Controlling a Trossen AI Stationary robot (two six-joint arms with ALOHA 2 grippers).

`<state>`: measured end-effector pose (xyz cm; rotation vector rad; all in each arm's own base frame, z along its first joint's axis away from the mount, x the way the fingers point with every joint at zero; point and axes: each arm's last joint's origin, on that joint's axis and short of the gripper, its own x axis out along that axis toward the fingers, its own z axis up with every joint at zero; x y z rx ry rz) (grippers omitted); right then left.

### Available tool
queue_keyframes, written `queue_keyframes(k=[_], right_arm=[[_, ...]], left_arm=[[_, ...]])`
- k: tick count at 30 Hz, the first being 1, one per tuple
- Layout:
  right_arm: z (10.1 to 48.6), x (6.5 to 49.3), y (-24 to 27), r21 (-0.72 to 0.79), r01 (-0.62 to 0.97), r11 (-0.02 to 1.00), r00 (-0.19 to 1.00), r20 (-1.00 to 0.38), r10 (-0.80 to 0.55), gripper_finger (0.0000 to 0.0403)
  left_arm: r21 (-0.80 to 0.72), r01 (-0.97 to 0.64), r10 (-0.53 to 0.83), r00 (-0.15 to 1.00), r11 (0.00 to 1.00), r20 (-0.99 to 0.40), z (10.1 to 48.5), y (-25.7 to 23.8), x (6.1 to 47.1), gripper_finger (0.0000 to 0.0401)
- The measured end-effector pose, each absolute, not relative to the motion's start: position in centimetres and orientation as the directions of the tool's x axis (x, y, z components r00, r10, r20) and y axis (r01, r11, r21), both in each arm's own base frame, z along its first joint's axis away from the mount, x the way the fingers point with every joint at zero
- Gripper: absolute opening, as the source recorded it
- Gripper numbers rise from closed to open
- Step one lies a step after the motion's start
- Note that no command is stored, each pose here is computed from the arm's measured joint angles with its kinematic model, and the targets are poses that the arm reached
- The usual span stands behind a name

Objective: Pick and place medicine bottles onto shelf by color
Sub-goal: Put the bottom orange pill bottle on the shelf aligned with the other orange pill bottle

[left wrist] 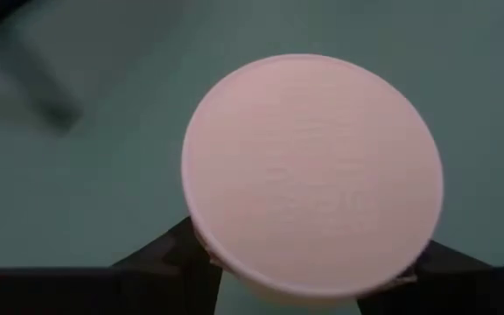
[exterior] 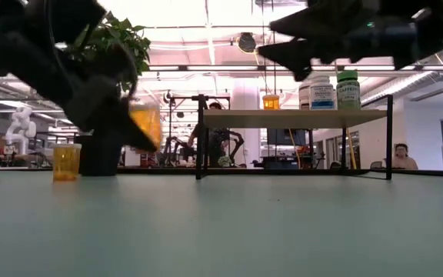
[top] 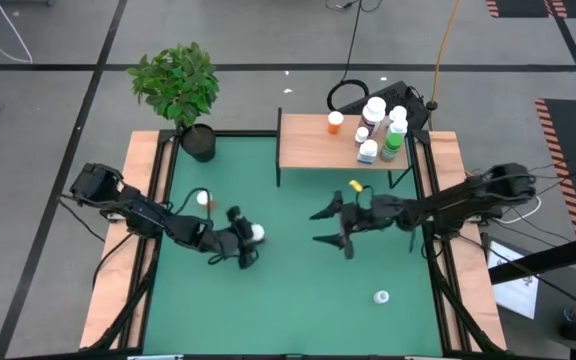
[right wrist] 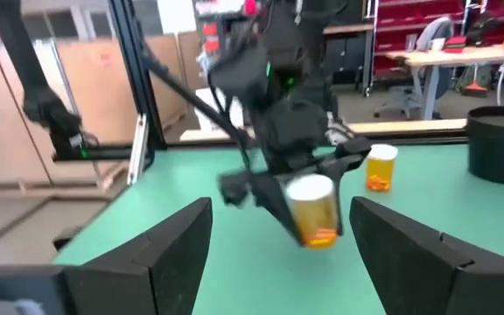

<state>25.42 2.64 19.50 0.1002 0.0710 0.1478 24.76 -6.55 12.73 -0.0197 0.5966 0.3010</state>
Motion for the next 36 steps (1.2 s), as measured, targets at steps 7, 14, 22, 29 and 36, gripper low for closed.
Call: queue_keyframes(k=[7, 14, 22, 29, 36], right_arm=[[18.1, 30.8, 4.3, 0.061, -0.176, 0.983, 0.974, -0.132, 0.183, 0.0269], [15.9, 35.8, 7.1, -0.084, -0.148, 0.985, 0.976, -0.173, 0.131, 0.0312], [13.1, 40.1, 8.2, -0.052, -0.162, 0.985, 0.947, -0.289, 0.140, 0.0345], [12.3, 41.0, 8.5, -0.013, -0.208, 0.978, 0.920, -0.343, 0.191, 0.0342], [11.8, 40.8, 8.7, 0.005, -0.204, 0.979, 0.906, -0.377, 0.191, 0.0341]], left_arm=[[0.081, -0.013, 0.052, 0.861, 0.997, -0.506, 13.6, -7.4, 25.5, 0.0186], [0.074, 0.121, -0.065, 0.848, 0.990, -0.526, 12.1, -8.1, 26.1, 0.0190], [0.137, 0.238, -0.119, 0.813, 0.962, -0.570, 8.5, -9.3, 26.8, 0.0188], [0.130, 0.245, -0.128, 0.807, 0.961, -0.576, 8.2, -9.3, 27.0, 0.0194], [0.120, 0.232, -0.127, 0.818, 0.965, -0.561, 8.3, -9.1, 27.1, 0.0195]])
